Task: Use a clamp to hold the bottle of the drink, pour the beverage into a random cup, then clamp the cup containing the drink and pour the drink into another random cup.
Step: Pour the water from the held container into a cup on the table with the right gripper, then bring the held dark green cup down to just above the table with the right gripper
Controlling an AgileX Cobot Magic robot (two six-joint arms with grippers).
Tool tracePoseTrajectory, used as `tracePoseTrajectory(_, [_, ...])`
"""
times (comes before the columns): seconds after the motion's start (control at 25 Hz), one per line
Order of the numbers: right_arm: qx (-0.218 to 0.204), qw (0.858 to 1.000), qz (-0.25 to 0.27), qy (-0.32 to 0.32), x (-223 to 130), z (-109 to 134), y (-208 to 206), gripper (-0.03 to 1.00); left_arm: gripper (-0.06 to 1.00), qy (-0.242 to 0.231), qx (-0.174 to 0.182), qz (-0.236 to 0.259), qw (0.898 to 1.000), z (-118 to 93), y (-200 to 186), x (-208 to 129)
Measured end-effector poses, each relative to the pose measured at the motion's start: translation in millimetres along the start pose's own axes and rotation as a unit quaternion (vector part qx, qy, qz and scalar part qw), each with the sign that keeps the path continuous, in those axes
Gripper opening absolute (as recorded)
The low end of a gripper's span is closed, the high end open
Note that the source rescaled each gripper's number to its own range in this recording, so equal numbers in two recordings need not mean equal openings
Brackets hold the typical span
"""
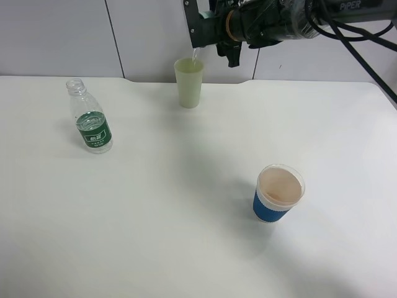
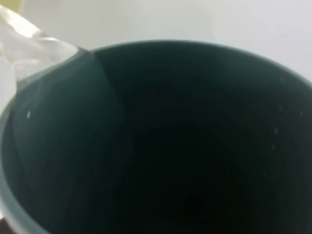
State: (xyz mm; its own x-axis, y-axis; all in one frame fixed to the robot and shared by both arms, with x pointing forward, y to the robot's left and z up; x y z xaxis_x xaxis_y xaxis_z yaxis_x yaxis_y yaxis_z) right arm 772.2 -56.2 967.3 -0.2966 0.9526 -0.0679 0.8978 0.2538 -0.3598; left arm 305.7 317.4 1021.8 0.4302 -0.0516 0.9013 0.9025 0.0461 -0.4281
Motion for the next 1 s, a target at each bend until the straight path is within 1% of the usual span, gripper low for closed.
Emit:
tracePoseTrajectory(0.16, [0.000,1.000,-0.001,-0.008,1.3,0.0,-0.2,0.00,1.00,0.000,0.000,0.000,1.000,0.0,0.0,0.0])
tracePoseTrajectory(0.24, [0.000,1.000,-0.003,0.002,4.0,-0.1,-0.6,0.00,1.00,0.000,0.000,0.000,1.000,0.0,0.0,0.0])
tracePoseTrajectory(0.36, [0.000,0.999,-0.005,0.054,6.1,-0.1,-0.9,0.00,1.00,0.000,0.000,0.000,1.000,0.1,0.0,0.0])
tracePoseTrajectory(0.4, [0.000,0.997,-0.005,0.081,6.2,-0.1,-0.9,0.00,1.00,0.000,0.000,0.000,1.000,0.1,0.0,0.0])
tracePoseTrajectory(0.52, [0.001,0.986,-0.006,0.167,6.7,0.0,-1.0,0.00,1.00,0.000,0.000,0.000,1.000,0.1,0.0,0.0])
tracePoseTrajectory(0.64, [0.004,0.964,-0.004,0.266,6.4,1.0,-1.0,0.00,1.00,0.000,0.000,0.000,1.000,0.1,0.0,0.0])
tracePoseTrajectory(0.76, [0.006,0.934,-0.003,0.358,6.3,1.3,-1.3,0.00,1.00,0.000,0.000,0.000,1.000,0.1,0.0,0.0])
tracePoseTrajectory(0.88, [0.005,0.904,-0.002,0.427,6.0,-1.4,-2.8,0.00,1.00,0.000,0.000,0.000,1.000,0.1,0.0,0.0])
tracePoseTrajectory(1.0, [0.003,0.876,-0.003,0.482,5.2,-7.6,-6.9,0.00,1.00,0.000,0.000,0.000,1.000,0.1,0.0,0.0])
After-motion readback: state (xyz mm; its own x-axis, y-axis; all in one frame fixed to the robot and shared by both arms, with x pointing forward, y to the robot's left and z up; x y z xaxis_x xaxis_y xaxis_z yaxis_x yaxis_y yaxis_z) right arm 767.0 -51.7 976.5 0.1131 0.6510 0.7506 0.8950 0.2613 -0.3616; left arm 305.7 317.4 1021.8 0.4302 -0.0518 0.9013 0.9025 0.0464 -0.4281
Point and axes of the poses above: a point on each arm's last joint axis where the gripper is mounted, y pointing out along that axis toward the gripper, z along the wrist's bending axis when the last joint is at zero, x = y × z, the point moved 8 cm from there along y, pointing out along that axis toward the gripper, and after that the axes turned 5 degrees about y, right-handed, at the moved point
